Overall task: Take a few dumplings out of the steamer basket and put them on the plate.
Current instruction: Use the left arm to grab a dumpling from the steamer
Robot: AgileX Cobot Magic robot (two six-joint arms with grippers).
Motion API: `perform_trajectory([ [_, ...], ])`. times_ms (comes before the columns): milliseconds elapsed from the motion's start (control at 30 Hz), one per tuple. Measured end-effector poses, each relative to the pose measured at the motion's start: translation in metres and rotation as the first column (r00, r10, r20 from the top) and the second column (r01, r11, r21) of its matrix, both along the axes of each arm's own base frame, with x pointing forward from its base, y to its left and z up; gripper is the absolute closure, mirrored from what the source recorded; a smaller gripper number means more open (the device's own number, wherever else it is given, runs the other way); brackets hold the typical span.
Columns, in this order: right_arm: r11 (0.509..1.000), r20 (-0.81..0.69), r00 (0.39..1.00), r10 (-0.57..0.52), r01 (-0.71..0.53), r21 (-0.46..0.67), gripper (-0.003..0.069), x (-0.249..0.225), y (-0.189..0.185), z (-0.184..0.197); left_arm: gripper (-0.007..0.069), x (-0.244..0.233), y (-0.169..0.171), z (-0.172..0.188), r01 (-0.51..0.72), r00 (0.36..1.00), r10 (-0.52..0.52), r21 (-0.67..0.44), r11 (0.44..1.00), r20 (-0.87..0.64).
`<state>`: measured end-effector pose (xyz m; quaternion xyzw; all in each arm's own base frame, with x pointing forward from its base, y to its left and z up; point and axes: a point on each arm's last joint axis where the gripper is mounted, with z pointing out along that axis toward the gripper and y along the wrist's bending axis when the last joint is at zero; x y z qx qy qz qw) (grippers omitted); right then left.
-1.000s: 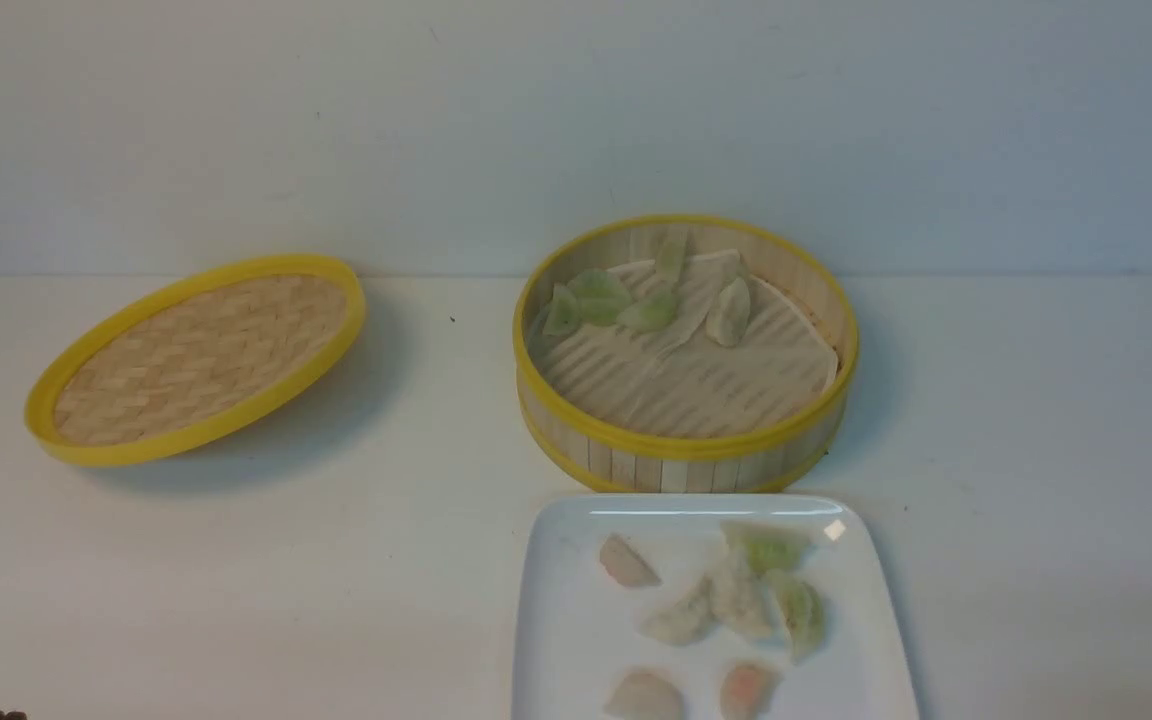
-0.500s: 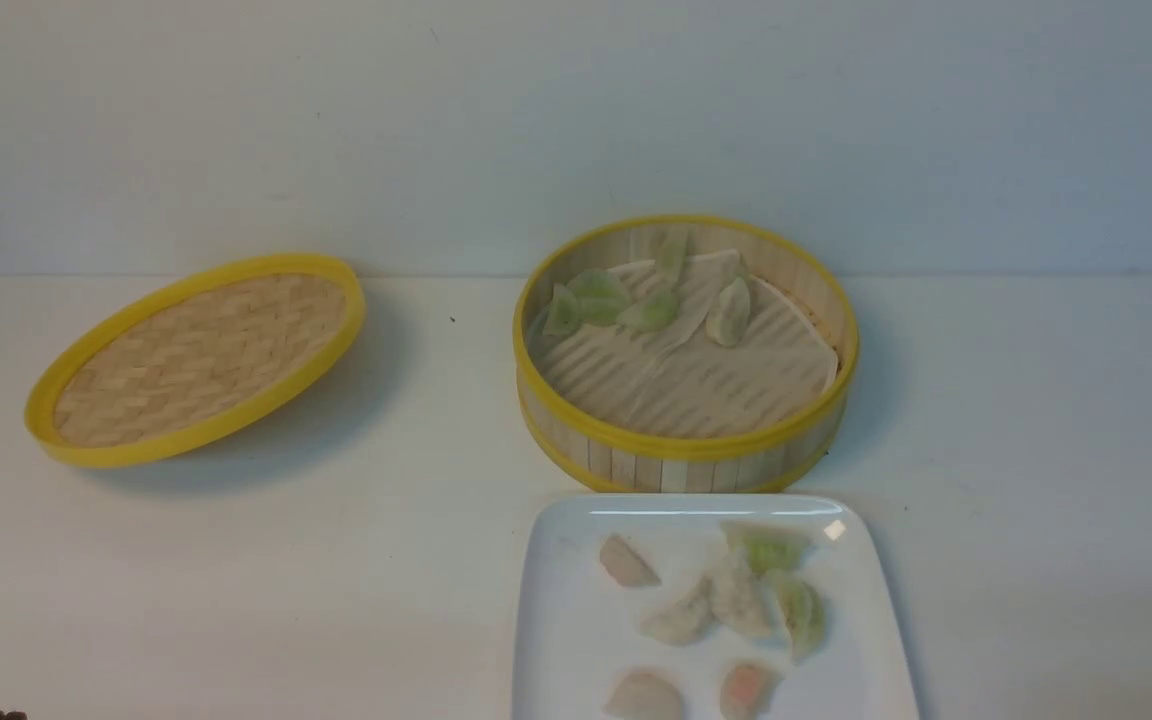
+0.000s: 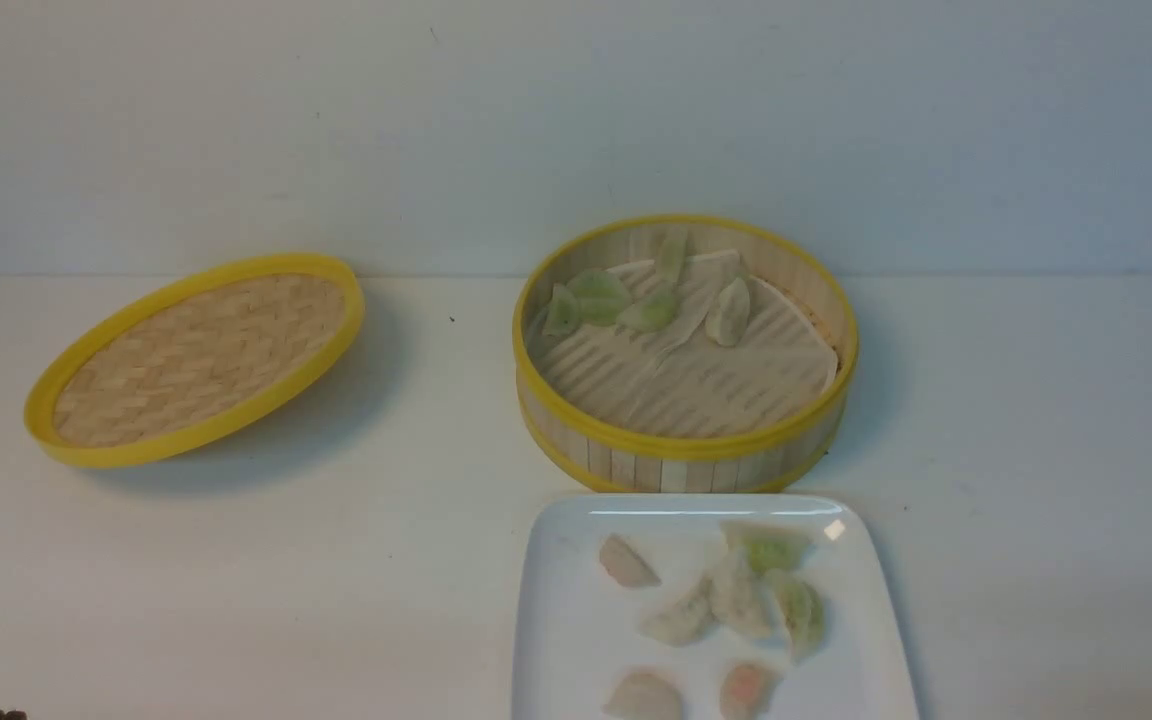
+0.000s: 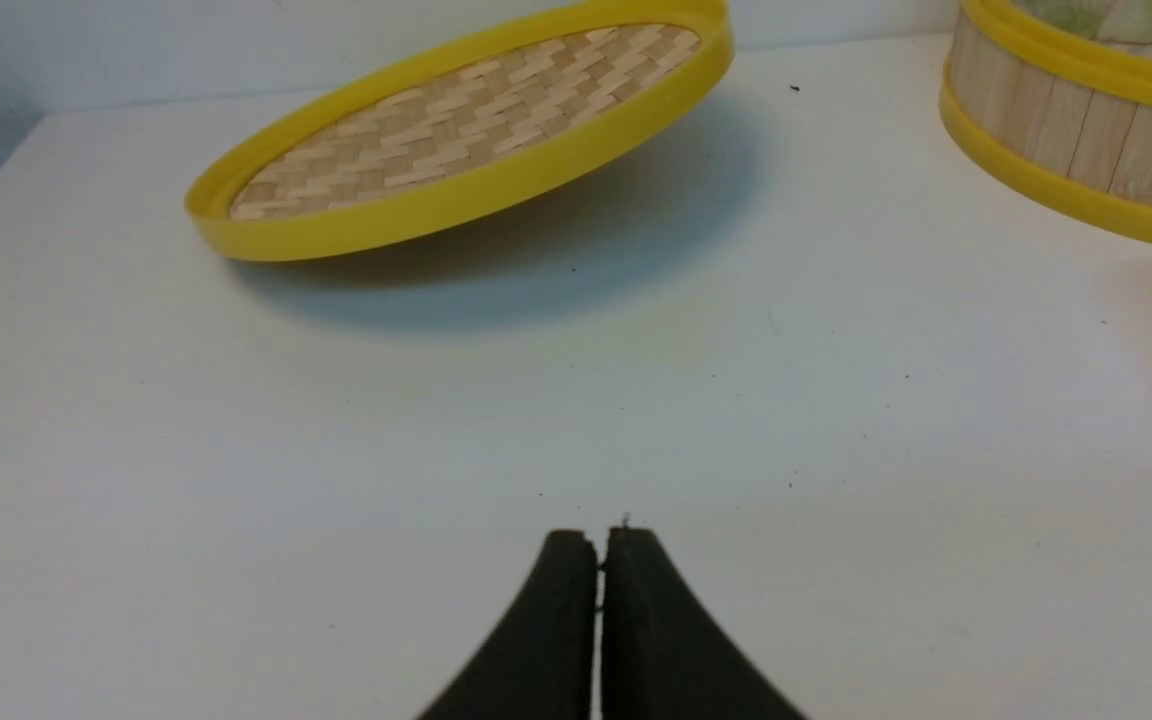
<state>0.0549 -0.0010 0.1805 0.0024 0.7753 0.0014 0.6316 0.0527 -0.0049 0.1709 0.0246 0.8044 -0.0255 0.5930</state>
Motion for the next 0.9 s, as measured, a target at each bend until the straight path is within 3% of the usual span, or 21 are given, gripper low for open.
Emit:
perform_trajectory([
  [167, 1.000, 0.000, 1.000, 0.000, 0.000, 0.002, 0.0673, 0.000, 0.000, 0.000, 0.0631, 0.002, -0.003, 0.010, -0.011, 0.995, 0.031, -0.210, 0.978, 0.091],
  [200, 1.000, 0.000, 1.000, 0.000, 0.000, 0.002, 0.0673, 0.000, 0.000, 0.000, 0.0631, 0.003, -0.004, 0.015, -0.012, 0.990, 0.060, -0.347, 0.938, 0.127],
  [267, 1.000, 0.000, 1.000, -0.001, 0.001, 0.003, 0.0673, 0.000, 0.000, 0.000, 0.0631, 0.003, -0.004, 0.018, -0.011, 0.987, 0.080, -0.437, 0.899, 0.139],
  [300, 1.000, 0.000, 1.000, -0.001, 0.001, 0.003, 0.0673, 0.000, 0.000, 0.000, 0.0631, 0.004, -0.004, 0.022, -0.008, 0.981, 0.110, -0.537, 0.844, 0.159],
  [333, 1.000, 0.000, 1.000, -0.001, 0.001, 0.003, 0.0673, 0.000, 0.000, 0.000, 0.0631, 0.004, -0.004, 0.022, -0.007, 0.981, 0.113, -0.548, 0.836, 0.160],
  [467, 1.000, 0.000, 1.000, -0.001, 0.001, 0.003, 0.0673, 0.000, 0.000, 0.000, 0.0631, 0.004, -0.003, 0.027, 0.001, 0.973, 0.166, -0.722, 0.692, 0.160],
  [600, 1.000, 0.000, 1.000, -0.001, 0.001, 0.003, 0.0673, 0.000, 0.000, 0.000, 0.0631, 0.004, 0.000, 0.030, 0.006, 0.965, 0.207, -0.804, 0.594, 0.160],
  [733, 1.000, 0.000, 1.000, -0.001, 0.001, 0.001, 0.0673, 0.000, 0.000, 0.000, 0.0631, 0.004, 0.006, 0.036, 0.014, 0.941, 0.276, -0.837, 0.546, 0.195],
  [800, 1.000, 0.002, 1.000, 0.001, -0.001, 0.015, 0.0673, 0.000, 0.000, 0.000, 0.0631, 0.003, 0.006, 0.042, 0.029, 0.935, 0.280, -0.836, 0.548, 0.216],
  [900, 0.991, 0.054, 0.999, 0.002, -0.009, 0.131, 0.0673, 0.001, 0.003, 0.004, 0.0631, -0.003, 0.005, 0.072, 0.096, 0.914, 0.256, -0.783, 0.615, 0.314],
])
